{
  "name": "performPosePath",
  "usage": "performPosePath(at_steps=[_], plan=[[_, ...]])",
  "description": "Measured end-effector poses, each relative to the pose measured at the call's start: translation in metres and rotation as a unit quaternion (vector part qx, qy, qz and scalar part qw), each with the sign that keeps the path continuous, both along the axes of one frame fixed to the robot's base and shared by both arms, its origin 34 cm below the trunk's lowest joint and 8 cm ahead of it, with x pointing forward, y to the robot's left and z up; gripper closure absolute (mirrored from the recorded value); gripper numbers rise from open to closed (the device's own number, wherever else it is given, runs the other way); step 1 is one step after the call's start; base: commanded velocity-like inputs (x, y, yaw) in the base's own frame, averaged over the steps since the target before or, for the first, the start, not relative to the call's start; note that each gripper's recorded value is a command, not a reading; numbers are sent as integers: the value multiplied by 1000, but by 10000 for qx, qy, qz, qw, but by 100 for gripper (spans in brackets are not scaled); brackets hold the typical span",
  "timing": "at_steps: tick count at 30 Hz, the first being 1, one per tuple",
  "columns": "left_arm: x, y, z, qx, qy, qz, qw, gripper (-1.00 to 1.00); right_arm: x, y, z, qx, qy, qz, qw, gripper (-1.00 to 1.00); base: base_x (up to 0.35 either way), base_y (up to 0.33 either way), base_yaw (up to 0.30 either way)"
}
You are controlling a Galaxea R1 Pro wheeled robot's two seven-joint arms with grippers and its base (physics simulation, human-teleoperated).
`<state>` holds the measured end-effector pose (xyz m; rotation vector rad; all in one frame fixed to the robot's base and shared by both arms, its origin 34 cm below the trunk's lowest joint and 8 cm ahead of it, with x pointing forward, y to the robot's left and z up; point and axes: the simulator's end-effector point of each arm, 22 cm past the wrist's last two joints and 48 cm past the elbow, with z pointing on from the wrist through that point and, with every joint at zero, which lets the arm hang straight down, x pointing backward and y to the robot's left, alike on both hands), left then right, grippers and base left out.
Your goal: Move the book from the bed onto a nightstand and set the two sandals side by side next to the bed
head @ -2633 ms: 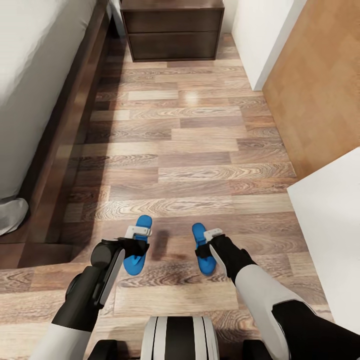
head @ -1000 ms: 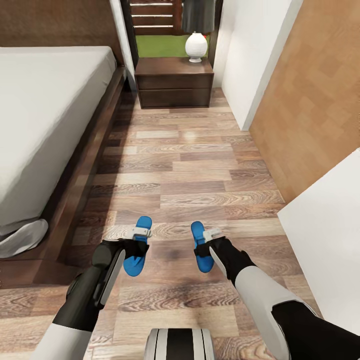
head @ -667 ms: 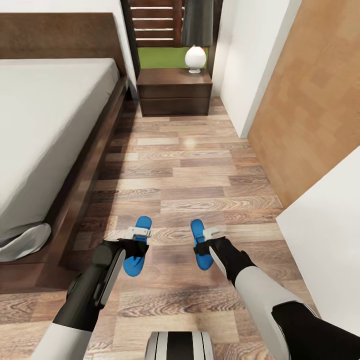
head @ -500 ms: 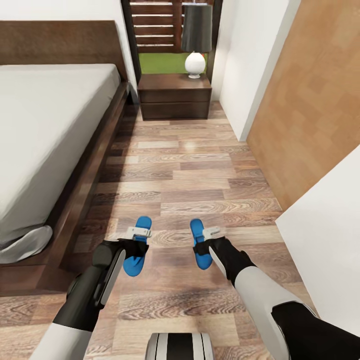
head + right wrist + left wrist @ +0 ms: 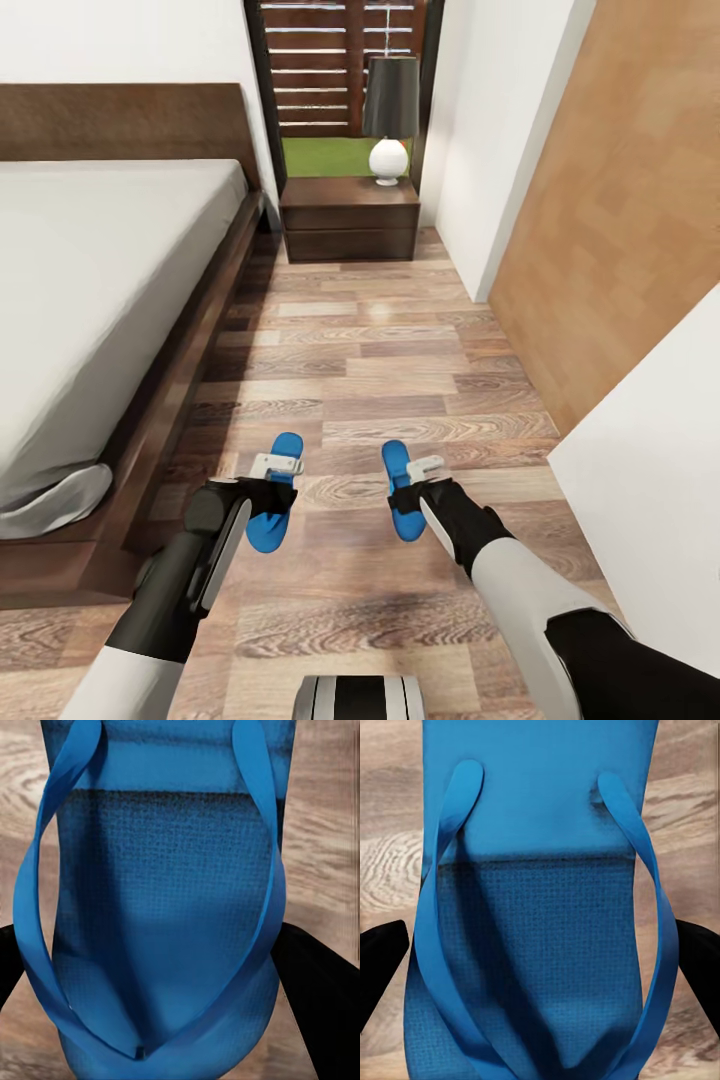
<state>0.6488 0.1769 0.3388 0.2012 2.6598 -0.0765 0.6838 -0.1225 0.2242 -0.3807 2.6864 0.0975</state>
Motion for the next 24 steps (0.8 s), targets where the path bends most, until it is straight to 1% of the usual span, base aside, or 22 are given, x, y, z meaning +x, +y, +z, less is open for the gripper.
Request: performPosePath(at_steps=[5, 12, 24], plan=[[4, 0, 12, 4, -109, 4, 9999, 100, -1, -1, 8, -20, -76, -3, 10000, 100, 0, 0, 0], [8, 0, 30, 2, -253, 4, 9997, 100, 7, -9, 26, -159, -252, -99, 9995, 100, 0, 0, 0], [13, 0, 59, -6, -498, 5, 9988, 100, 20, -12, 57, -226, -523, -128, 9983, 100, 0, 0, 0]])
